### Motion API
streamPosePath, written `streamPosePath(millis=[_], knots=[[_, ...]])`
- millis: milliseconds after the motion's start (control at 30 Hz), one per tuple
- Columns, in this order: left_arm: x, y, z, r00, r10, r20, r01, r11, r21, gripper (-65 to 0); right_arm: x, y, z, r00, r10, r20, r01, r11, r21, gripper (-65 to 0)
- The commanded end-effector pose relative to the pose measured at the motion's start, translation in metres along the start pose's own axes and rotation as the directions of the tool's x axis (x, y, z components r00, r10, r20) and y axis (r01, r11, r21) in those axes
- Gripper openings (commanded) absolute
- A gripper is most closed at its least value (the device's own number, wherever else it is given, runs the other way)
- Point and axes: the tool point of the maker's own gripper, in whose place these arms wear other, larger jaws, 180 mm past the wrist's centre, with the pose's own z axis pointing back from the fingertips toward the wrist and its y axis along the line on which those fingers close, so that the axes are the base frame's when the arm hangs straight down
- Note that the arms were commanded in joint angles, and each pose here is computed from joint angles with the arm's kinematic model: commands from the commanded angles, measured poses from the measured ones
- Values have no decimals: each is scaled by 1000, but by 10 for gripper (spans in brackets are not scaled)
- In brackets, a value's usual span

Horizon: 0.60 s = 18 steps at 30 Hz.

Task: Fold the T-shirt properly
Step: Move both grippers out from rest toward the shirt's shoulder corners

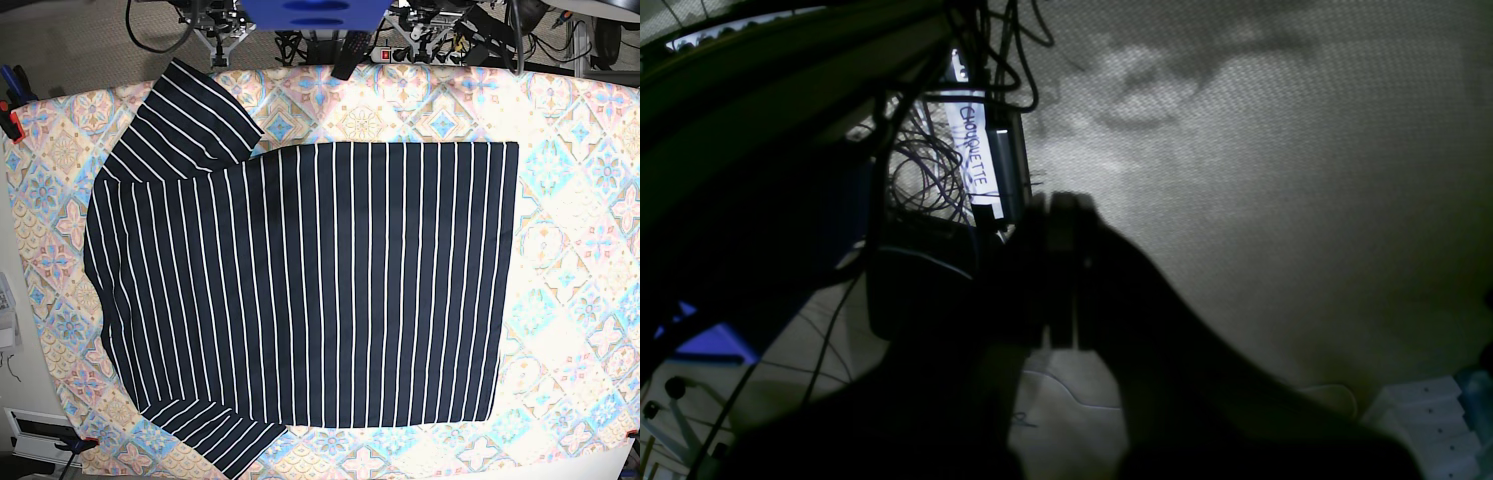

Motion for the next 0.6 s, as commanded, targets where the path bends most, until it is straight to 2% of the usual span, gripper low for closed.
streamPosePath(millis=[0, 567], knots=[[-3, 4, 0, 1000, 5, -5, -5, 1000, 9, -650, 0, -2, 0, 1000, 1, 4, -1, 1000, -3, -647], [-4, 4, 0, 1000, 5, -6, -5, 1000, 9, -650, -2, -4, 0, 1000, 1, -3, -1, 1000, -5, -647]])
